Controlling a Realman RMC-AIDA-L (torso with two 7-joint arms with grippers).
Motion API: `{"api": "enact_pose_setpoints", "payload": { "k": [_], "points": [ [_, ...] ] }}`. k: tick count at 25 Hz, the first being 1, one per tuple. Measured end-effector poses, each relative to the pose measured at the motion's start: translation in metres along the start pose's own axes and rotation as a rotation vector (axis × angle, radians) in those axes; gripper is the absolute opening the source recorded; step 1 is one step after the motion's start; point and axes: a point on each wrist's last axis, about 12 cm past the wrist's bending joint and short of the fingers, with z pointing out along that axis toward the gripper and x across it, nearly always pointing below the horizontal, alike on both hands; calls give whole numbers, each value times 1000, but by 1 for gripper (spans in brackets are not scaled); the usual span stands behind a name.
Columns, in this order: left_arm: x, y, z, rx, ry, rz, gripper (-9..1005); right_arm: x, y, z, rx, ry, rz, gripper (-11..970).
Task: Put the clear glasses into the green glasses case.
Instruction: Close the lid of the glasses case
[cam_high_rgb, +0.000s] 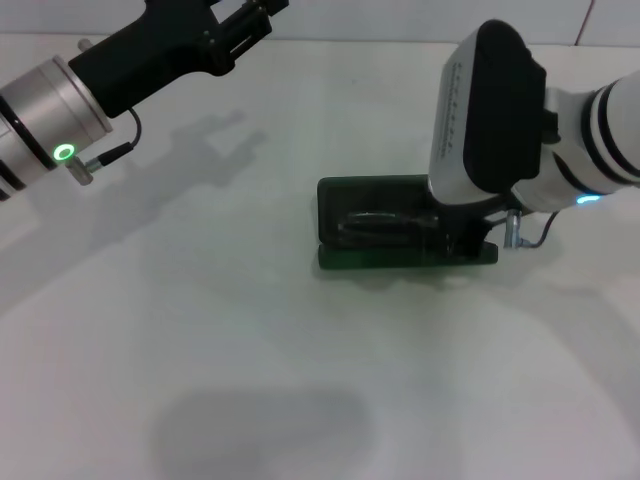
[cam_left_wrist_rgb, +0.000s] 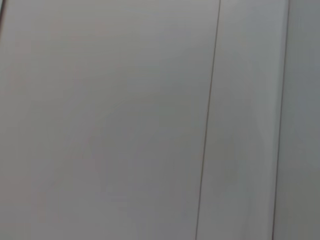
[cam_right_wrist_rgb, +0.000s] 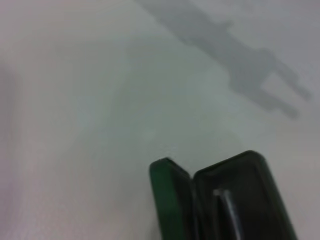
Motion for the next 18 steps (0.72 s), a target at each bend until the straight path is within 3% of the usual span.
{"api": "enact_pose_setpoints", "payload": {
  "k": [11, 18],
  "points": [
    [1, -1, 0, 0, 5, -2, 517, -8, 15, -5, -100, -24, -9, 389],
    [4, -1, -3, -7, 7, -7, 518, -8, 16, -8, -77, -57, 3, 389]
  ]
}}
